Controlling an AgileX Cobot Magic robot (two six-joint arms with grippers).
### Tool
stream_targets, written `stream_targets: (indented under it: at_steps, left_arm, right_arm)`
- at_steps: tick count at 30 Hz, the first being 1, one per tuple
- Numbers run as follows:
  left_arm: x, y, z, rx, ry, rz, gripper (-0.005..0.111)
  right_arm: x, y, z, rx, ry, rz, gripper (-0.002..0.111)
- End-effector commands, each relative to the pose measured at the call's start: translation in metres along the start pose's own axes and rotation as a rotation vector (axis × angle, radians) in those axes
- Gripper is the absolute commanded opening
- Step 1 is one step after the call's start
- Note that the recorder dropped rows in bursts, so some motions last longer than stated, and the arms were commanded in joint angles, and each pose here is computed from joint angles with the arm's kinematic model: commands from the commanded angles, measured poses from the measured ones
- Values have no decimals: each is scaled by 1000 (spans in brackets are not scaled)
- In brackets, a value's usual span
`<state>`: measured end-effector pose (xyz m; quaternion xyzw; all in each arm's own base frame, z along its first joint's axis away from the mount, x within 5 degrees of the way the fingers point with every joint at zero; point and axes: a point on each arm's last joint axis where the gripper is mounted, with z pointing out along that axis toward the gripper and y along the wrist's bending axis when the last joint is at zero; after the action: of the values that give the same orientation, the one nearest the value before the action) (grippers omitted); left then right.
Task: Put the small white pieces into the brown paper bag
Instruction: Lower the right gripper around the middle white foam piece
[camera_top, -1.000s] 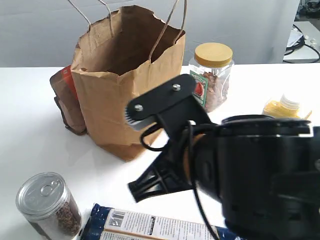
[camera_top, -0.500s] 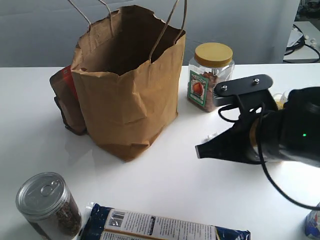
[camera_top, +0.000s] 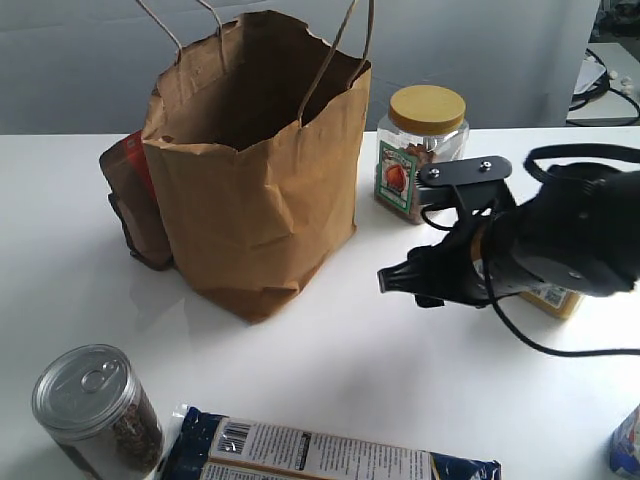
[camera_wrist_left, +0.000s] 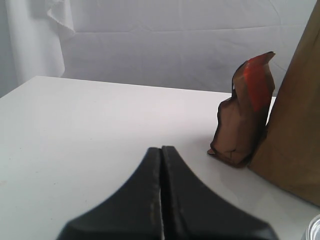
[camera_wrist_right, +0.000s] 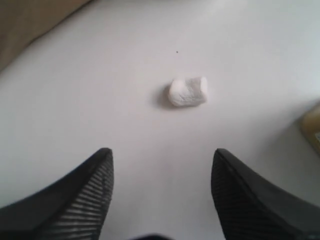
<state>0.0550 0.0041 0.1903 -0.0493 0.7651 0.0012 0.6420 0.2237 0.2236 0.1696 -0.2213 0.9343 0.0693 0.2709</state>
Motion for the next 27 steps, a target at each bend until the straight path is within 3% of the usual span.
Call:
stream_targets:
  at_steps: [1,9,15,18,27]
  left_arm:
    - [1,-1,0,9,-4,-12,0]
    - [1,-1,0,9,-4,-12,0]
    - [1,-1,0,9,-4,-12,0]
    - [1,-1,0,9,-4,-12,0]
    - [1,-1,0,9,-4,-12,0]
  right_arm:
    - [-19,8,21,16,3,-10,55]
    - [-29,14,58,88,66,-45,55]
    - [-29,-5,74,145,97,19,55]
    - [-32,-14,75,144,87,41,55]
    - [-39,-8,77,59,18,43,55]
